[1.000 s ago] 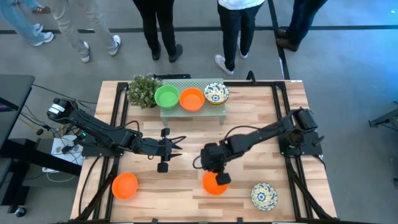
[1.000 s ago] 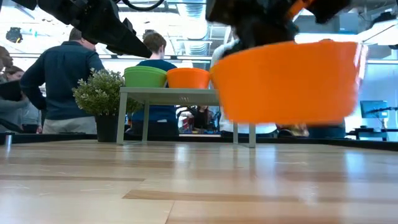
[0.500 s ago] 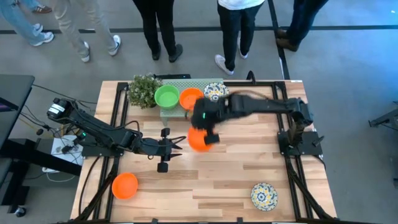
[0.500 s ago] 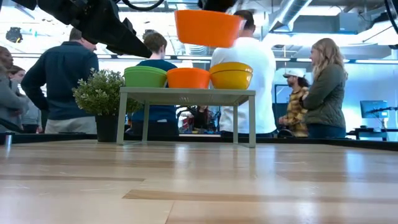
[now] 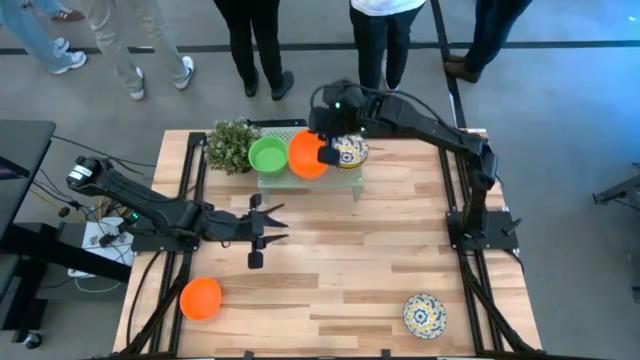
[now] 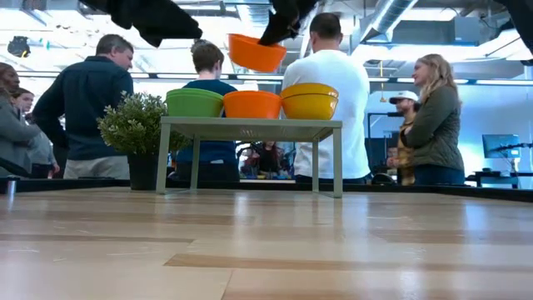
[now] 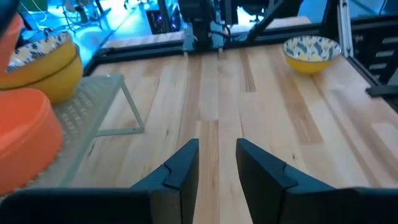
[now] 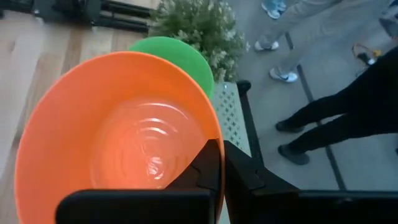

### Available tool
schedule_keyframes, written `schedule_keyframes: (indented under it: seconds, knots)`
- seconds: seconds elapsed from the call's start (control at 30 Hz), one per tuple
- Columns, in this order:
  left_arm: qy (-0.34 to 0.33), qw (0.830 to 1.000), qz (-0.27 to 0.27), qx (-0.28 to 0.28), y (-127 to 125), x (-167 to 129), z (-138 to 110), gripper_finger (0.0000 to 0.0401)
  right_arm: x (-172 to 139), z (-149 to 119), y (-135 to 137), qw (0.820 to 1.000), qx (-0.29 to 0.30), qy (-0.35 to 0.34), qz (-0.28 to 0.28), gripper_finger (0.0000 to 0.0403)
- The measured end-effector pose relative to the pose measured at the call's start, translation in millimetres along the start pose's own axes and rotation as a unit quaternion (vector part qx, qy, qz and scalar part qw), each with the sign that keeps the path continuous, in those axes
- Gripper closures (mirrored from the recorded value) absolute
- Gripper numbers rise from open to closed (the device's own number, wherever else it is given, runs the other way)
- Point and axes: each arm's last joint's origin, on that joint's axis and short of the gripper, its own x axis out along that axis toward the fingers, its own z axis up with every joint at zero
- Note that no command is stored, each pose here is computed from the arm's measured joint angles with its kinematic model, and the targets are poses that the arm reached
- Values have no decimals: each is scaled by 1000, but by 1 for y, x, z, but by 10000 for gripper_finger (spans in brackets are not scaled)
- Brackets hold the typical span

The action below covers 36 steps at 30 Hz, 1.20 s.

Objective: Pick & Place Mini bowls
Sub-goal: Stack the orange bowl on top of the orange bowl on the shelf

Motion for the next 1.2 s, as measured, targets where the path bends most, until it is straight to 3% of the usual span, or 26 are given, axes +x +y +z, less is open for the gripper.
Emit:
schedule_keyframes:
  seconds: [0.17,0.63,1.2]
  knots:
    - [2,1000,0,0,1,-1,-5,293,8,-5,-12,1000,23,-13,13,401]
    - [4,1000,1,18,2,-2,-8,293,53,-18,-7,999,20,24,41,399]
    - [5,1000,0,14,1,-2,-8,293,60,-26,-6,996,38,57,48,393]
